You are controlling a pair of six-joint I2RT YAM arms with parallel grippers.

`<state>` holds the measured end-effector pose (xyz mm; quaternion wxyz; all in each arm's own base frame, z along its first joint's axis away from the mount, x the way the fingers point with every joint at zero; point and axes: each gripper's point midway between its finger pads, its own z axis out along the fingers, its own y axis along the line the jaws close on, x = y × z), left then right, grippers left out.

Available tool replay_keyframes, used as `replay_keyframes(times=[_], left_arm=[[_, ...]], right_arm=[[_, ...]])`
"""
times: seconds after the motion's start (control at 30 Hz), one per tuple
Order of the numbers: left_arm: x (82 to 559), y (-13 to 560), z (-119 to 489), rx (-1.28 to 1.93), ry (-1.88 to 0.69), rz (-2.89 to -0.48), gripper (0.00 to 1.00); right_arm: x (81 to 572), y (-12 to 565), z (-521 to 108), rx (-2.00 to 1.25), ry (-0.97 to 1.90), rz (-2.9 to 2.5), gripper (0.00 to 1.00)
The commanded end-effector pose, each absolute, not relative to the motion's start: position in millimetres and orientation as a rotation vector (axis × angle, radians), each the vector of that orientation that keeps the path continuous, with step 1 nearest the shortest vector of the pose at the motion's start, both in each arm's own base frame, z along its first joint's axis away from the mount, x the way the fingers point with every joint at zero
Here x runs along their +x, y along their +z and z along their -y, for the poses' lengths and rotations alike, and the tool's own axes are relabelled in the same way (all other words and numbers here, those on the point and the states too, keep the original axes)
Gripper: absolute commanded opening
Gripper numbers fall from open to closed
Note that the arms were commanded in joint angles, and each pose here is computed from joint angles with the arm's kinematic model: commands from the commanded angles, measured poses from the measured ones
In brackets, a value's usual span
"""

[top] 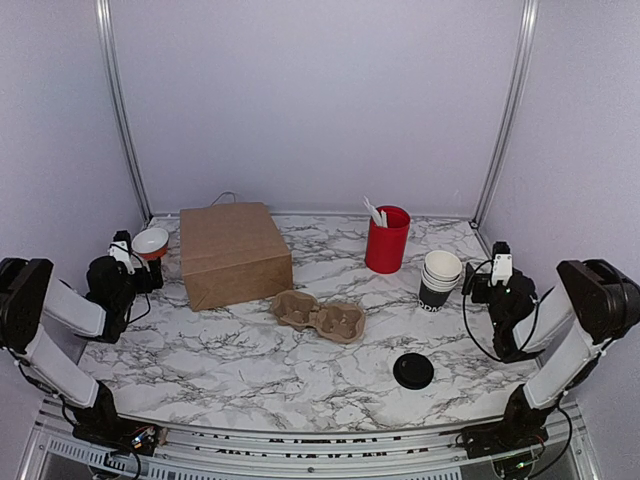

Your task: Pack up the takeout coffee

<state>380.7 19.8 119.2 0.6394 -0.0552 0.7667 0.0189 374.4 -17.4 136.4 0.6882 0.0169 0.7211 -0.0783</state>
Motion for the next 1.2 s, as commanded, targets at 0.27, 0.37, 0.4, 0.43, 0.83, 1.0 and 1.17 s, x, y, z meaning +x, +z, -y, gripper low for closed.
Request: replay_keyframes(times=[0.27, 0.37, 0.4, 0.43, 0.83, 1.0, 1.17], left_arm=[[402, 258, 38, -0.027, -0.226, -1.704, 0.99], [385, 286, 64, -0.014, -0.345, -1.67, 0.99], [380, 293, 77, -0.003, -0.411, -1.662, 0.99], [374, 299, 93, 0.028, -0.475, -1.664, 0.99], [332, 322, 226, 0.357, -0.529, -1.844, 0.99], [347, 330, 190, 0.129, -0.378, -1.875, 0.99], [350, 332, 165, 0.019, -0.349, -1.865, 0.99]], right_arm=[[380, 221, 9, 0.059, -0.205, -1.569, 1.0], [365, 261, -7, 0.053, -0.189, -1.516, 1.0], [363, 269, -14, 0.043, -0.161, -1.521, 1.0], [362, 273, -21, 0.036, -0.138, -1.539, 1.0], [317, 305, -194, -0.293, -0.156, -1.662, 1.0], [326, 312, -226, -0.295, -0.074, -1.751, 1.0], [331, 318, -211, -0.109, -0.047, -1.77, 1.0]])
